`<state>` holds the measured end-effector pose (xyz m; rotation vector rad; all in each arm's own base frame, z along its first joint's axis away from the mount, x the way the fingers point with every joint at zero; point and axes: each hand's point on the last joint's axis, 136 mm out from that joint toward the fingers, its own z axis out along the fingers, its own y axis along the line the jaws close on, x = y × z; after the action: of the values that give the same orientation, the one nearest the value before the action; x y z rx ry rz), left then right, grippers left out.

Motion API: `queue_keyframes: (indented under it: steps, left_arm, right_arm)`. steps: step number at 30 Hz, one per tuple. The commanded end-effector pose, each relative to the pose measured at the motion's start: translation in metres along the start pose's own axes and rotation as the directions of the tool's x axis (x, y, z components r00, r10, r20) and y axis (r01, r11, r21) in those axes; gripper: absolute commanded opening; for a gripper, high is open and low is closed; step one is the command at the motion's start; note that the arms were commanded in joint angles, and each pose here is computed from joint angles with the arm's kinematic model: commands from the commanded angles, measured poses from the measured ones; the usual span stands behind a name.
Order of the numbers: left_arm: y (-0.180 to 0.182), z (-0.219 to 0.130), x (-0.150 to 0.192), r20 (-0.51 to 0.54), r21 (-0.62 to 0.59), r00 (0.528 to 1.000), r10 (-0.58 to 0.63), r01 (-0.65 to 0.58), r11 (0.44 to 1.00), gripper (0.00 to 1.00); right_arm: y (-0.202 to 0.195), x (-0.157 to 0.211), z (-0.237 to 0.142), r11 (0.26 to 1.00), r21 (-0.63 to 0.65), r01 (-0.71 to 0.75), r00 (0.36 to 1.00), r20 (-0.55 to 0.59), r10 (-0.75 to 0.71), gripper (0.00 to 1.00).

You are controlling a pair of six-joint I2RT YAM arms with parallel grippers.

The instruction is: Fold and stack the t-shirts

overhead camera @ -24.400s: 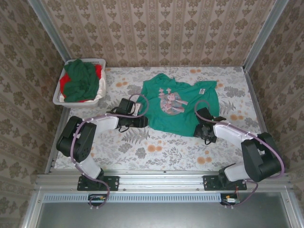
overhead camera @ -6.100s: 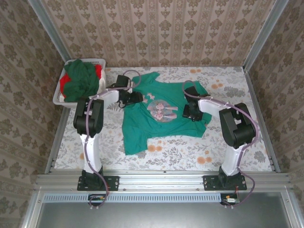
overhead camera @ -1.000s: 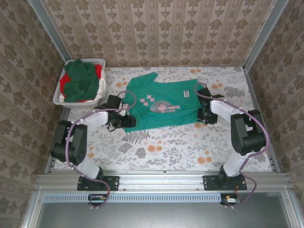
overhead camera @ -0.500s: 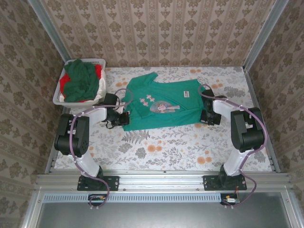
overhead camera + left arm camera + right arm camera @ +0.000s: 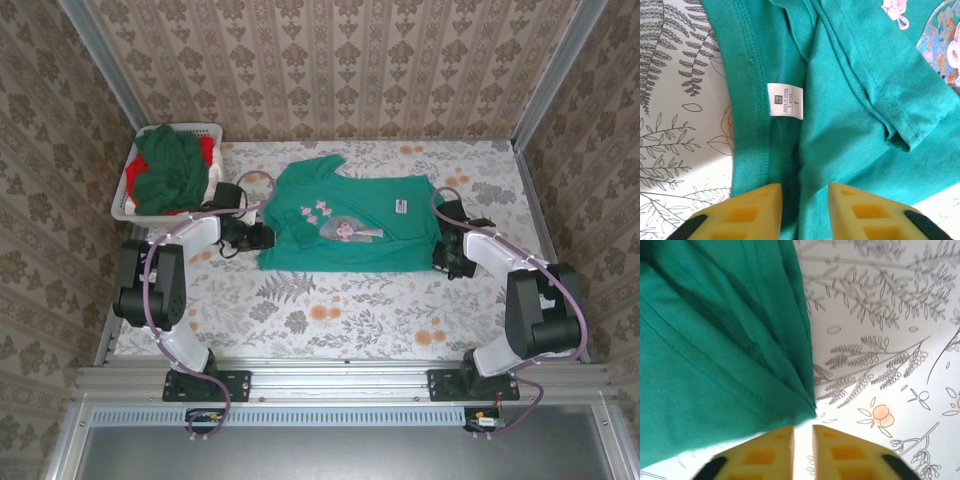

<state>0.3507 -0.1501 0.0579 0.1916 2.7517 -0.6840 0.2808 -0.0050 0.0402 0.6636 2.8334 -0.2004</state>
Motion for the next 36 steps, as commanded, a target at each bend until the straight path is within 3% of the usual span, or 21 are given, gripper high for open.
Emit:
queue_keyframes:
  steps: [1,5,7,16,19,22,24,27,31,36]
  left_arm:
    - [0.003,-0.006,0.007,-0.02,-0.012,1.0,-0.012,0.012,1.0,0.39]
    - [0.003,-0.024,-0.001,0.013,-0.068,1.0,0.005,-0.004,0.998,0.49]
    - [-0.007,-0.033,-0.01,0.036,-0.086,0.998,0.043,-0.039,0.996,0.56]
    - [-0.061,-0.026,-0.027,0.063,-0.016,0.987,0.15,-0.149,0.989,0.6]
    - [-0.073,-0.012,-0.027,0.032,-0.005,0.983,0.182,-0.182,0.983,0.62]
    - [-0.082,0.002,-0.027,0.002,0.002,0.98,0.199,-0.199,0.98,0.62]
    - [-0.085,0.009,-0.026,-0.012,0.007,0.979,0.204,-0.204,0.979,0.61]
    - [-0.084,0.016,-0.027,-0.023,0.005,0.979,0.204,-0.204,0.979,0.62]
    - [-0.076,0.022,-0.026,-0.039,-0.018,0.979,0.201,-0.202,0.979,0.61]
    - [-0.073,0.026,-0.029,-0.025,-0.01,0.981,0.193,-0.193,0.981,0.62]
  right_arm:
    - [0.0,0.004,-0.012,1.0,0.012,0.001,1.0,-0.015,-0.001,0.27]
    - [0.02,-0.033,-0.057,0.994,-0.106,0.011,0.989,0.147,0.004,0.42]
    - [0.033,-0.047,-0.063,0.99,-0.135,0.039,0.985,0.17,-0.016,0.45]
    - [0.075,-0.088,-0.016,0.979,-0.195,0.063,0.993,0.106,-0.043,0.46]
    - [0.089,-0.096,-0.001,0.97,-0.231,0.077,0.995,0.082,-0.059,0.43]
    - [0.089,-0.094,0.008,0.975,-0.21,0.073,0.997,0.048,-0.064,0.27]
    - [0.079,-0.094,0.001,0.984,-0.171,0.051,0.998,0.052,-0.043,0.11]
    - [0.059,-0.092,-0.021,0.993,-0.117,0.022,0.996,0.089,-0.012,0.0]
    - [0.042,-0.083,-0.042,0.997,-0.073,-0.023,0.994,0.107,0.03,0.0]
    - [0.038,-0.085,-0.017,0.999,-0.001,-0.038,0.998,0.049,0.038,0.05]
